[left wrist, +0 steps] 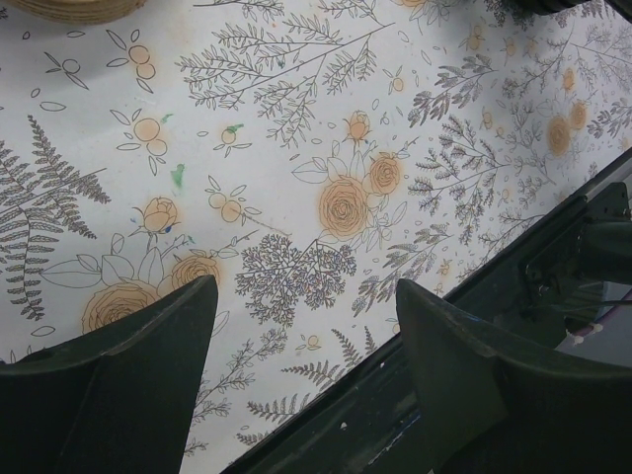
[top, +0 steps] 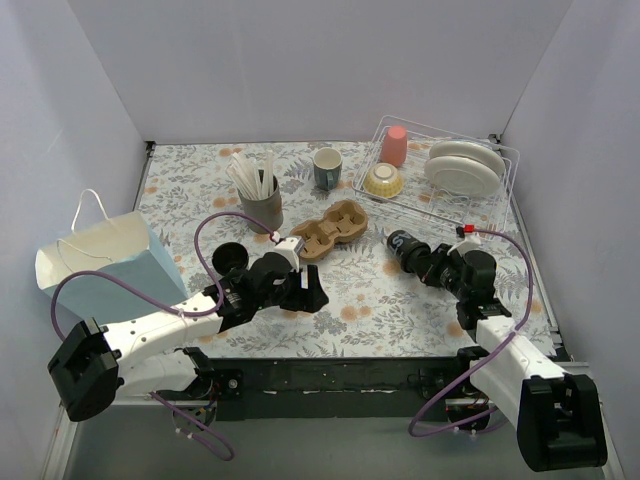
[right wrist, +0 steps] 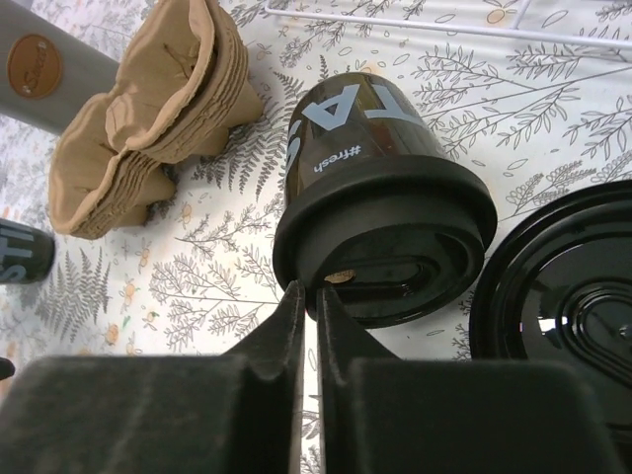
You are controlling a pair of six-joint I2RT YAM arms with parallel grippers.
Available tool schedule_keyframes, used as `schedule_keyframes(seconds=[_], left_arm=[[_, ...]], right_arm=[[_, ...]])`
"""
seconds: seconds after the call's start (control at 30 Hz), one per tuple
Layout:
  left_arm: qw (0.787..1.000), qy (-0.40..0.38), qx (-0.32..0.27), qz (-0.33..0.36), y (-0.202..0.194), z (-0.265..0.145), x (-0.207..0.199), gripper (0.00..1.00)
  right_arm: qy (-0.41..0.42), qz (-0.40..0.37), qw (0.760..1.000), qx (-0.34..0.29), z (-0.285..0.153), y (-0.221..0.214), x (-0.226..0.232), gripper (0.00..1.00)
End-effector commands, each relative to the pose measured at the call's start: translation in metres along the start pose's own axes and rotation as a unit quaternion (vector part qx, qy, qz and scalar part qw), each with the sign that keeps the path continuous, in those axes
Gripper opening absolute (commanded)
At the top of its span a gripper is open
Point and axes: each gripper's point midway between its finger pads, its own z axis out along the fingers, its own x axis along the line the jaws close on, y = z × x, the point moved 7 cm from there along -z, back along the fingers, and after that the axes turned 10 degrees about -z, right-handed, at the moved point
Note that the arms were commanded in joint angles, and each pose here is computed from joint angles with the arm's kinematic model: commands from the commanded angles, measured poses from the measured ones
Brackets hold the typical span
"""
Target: Pack the takeout coffee
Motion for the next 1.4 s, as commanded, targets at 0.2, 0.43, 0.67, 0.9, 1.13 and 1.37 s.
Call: schedule_keyframes(seconds=[0.2,0.43,0.67,0.9,1.13,1.37], left_arm=[[1.0,-0.015,-0.017,0.011,0.015,-0.006,-0.015,0.73],[0.998,0.004,-0.051,0.039,0.03,-0.023,-0.016,0.73],[0.996,-0.002,-0.071,0.053,0.04,-0.04,-0.022,0.74],[0.993,-0.019,-0.102,0.05,0.046,-0.055,-0.025,0.75],[0.993,-0.025,-0.1,0.049,0.044,-0.056,-0.026,0.75],[0.992,-0.034,-0.116,0.044,0.046,-0.063,-0.026,0.75]], right_arm=[[-0.003,-0.072,0.997,0.037,-0.007,0.041,0.011,0.01],[-0.039,-0.124,0.98,0.148,-0.021,0.066,0.015,0.01],[-0.065,-0.177,0.962,0.2,-0.024,0.096,0.023,0.01],[-0.067,-0.226,0.93,0.281,-0.007,0.11,0.039,0.01],[-0.048,-0.278,0.894,0.35,0.018,0.11,0.055,0.01],[-0.053,-0.32,0.863,0.386,0.039,0.105,0.063,0.01]])
